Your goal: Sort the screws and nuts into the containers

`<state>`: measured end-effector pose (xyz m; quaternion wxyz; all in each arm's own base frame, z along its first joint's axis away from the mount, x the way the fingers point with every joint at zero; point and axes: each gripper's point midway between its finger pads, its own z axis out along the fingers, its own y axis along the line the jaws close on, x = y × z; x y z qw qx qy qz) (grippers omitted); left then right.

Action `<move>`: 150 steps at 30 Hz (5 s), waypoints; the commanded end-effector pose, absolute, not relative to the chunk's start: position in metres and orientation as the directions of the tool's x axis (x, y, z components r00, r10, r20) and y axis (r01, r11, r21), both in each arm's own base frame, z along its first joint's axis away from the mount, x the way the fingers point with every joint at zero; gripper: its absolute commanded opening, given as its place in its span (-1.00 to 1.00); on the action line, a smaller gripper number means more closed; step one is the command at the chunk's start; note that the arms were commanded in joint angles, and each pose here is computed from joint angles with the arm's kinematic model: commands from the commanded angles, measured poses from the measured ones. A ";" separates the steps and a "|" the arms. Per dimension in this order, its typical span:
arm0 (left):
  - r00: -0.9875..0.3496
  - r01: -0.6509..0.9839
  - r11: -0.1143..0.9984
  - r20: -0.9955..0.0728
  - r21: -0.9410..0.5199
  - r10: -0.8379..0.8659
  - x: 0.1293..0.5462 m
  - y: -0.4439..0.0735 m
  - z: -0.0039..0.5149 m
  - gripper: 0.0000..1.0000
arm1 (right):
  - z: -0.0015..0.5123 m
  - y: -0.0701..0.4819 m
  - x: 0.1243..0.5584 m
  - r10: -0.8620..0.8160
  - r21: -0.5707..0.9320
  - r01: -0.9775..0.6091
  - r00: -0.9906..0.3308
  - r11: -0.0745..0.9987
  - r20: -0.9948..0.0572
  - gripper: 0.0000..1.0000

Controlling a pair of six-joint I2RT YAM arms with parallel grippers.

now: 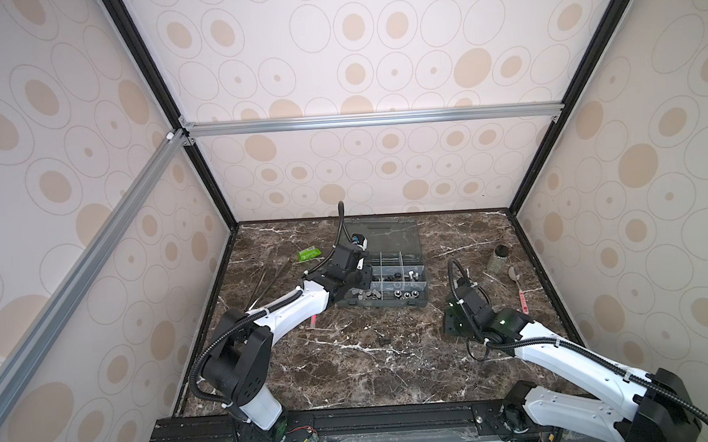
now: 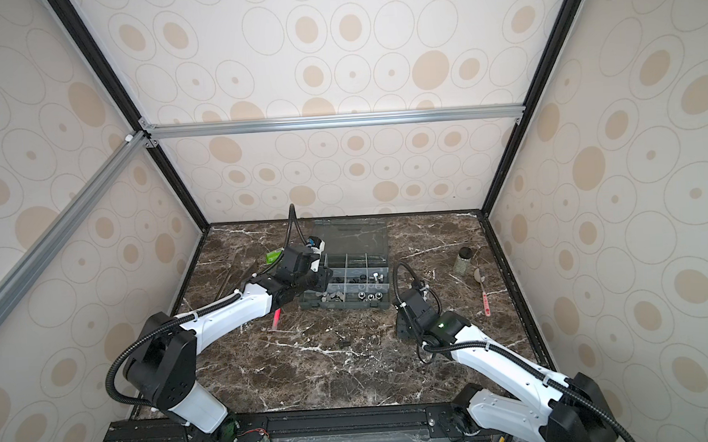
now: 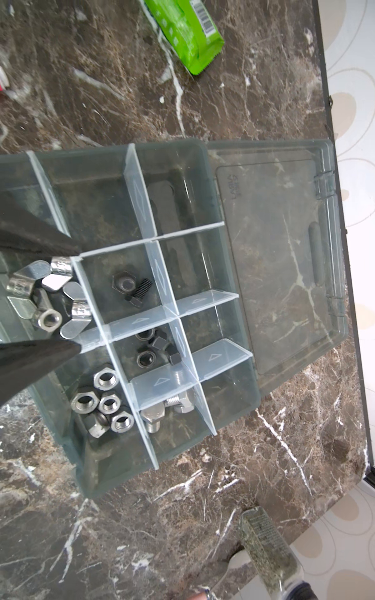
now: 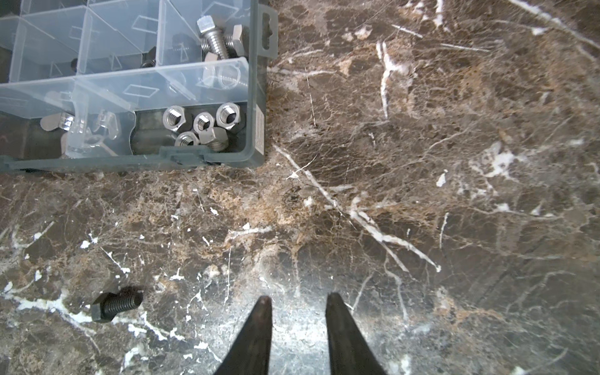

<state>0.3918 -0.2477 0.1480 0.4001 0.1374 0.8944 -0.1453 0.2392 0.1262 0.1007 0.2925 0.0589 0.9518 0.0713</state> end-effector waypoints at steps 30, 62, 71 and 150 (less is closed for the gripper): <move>-0.612 0.232 0.963 -0.790 -0.139 0.033 0.354 -0.179 0.157 -0.10 | 0.057 0.292 0.237 -0.082 0.217 -0.184 -0.908 0.959 -0.410 -0.14; -0.642 0.228 0.963 -0.766 -0.142 0.039 0.345 -0.176 0.140 -0.09 | 0.018 0.306 0.213 -0.118 0.156 -0.170 -0.947 0.973 -0.298 -0.09; -0.645 0.230 0.963 -0.764 -0.144 0.039 0.345 -0.177 0.139 -0.09 | 0.011 0.309 0.211 -0.121 0.163 -0.172 -0.951 0.972 -0.283 -0.15; -0.616 0.181 0.973 -0.788 -0.146 -0.004 0.332 -0.158 0.144 -0.08 | 0.116 0.332 0.415 -0.179 0.146 -0.287 -0.845 0.947 -0.505 -0.03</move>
